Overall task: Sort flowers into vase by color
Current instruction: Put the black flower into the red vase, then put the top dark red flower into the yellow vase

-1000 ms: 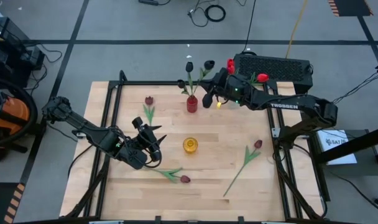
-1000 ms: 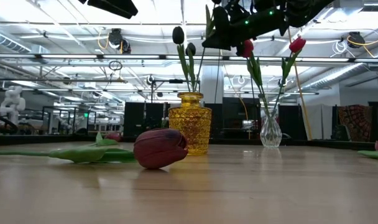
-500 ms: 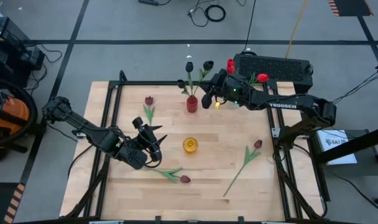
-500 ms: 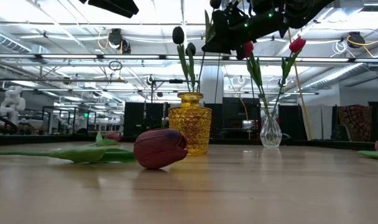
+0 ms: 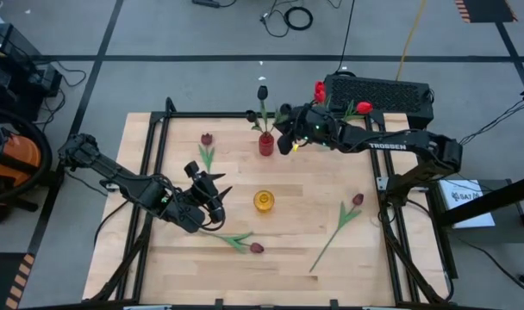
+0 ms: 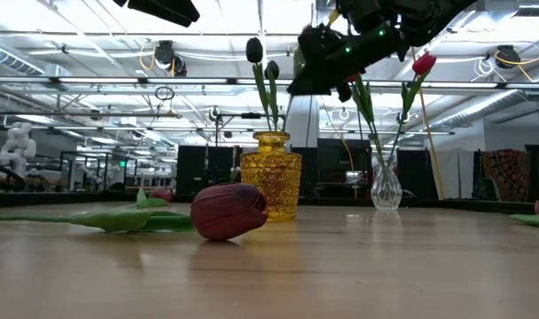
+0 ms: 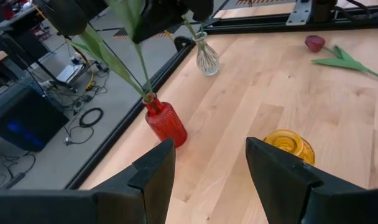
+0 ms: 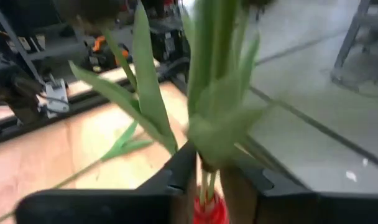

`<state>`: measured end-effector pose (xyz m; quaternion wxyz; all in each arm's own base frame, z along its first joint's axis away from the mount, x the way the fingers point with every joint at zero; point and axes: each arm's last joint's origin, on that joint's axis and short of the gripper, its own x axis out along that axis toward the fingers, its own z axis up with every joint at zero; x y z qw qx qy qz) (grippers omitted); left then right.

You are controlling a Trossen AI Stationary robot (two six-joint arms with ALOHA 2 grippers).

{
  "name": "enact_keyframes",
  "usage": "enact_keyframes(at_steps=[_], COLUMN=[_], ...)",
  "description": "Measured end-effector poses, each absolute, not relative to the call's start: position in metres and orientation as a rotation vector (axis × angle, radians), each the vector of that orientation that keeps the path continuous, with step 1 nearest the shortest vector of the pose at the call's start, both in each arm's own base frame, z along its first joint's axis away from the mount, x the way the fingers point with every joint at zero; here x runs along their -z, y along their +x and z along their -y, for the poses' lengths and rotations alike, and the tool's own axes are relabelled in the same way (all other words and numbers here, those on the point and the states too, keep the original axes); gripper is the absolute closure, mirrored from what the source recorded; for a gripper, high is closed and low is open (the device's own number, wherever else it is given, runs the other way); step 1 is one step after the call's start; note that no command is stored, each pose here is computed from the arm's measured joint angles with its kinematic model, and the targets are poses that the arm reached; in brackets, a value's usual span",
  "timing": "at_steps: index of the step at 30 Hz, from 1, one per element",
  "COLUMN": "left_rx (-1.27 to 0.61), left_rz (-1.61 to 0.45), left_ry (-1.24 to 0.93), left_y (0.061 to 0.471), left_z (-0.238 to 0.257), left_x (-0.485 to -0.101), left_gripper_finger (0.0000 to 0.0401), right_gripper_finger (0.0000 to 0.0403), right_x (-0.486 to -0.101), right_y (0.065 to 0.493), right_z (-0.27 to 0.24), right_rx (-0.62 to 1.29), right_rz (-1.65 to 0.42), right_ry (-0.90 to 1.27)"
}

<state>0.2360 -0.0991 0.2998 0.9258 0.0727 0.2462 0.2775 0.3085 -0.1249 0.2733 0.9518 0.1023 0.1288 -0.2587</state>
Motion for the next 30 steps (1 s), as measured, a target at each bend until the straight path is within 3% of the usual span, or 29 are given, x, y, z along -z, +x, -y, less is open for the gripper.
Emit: enact_keyframes(at_steps=[10, 14, 19, 30], left_rx=[-0.567, -0.598, -0.690, -0.894], left_rz=[-0.510, -0.518, -0.525, -0.408], left_ry=[0.153, 0.214, 0.282, -0.038], left_y=[0.236, 0.234, 0.233, 0.244], left_z=[0.099, 0.097, 0.087, 0.067], left_x=[-0.299, -0.292, -0.282, -0.273], left_gripper_finger=[0.0198, 0.0198, 0.0198, 0.0198], right_gripper_finger=[0.0197, 0.0161, 0.0148, 0.0163], right_x=[-0.284, -0.302, -0.321, -0.320], right_y=[0.284, 0.261, 0.232, 0.183], right_z=[0.105, 0.087, 0.053, -0.015], right_rx=[0.543, 0.526, 0.433, 0.253], right_rz=[-0.408, -0.439, -0.472, -0.500], right_ry=[0.230, 0.228, 0.227, 0.287])
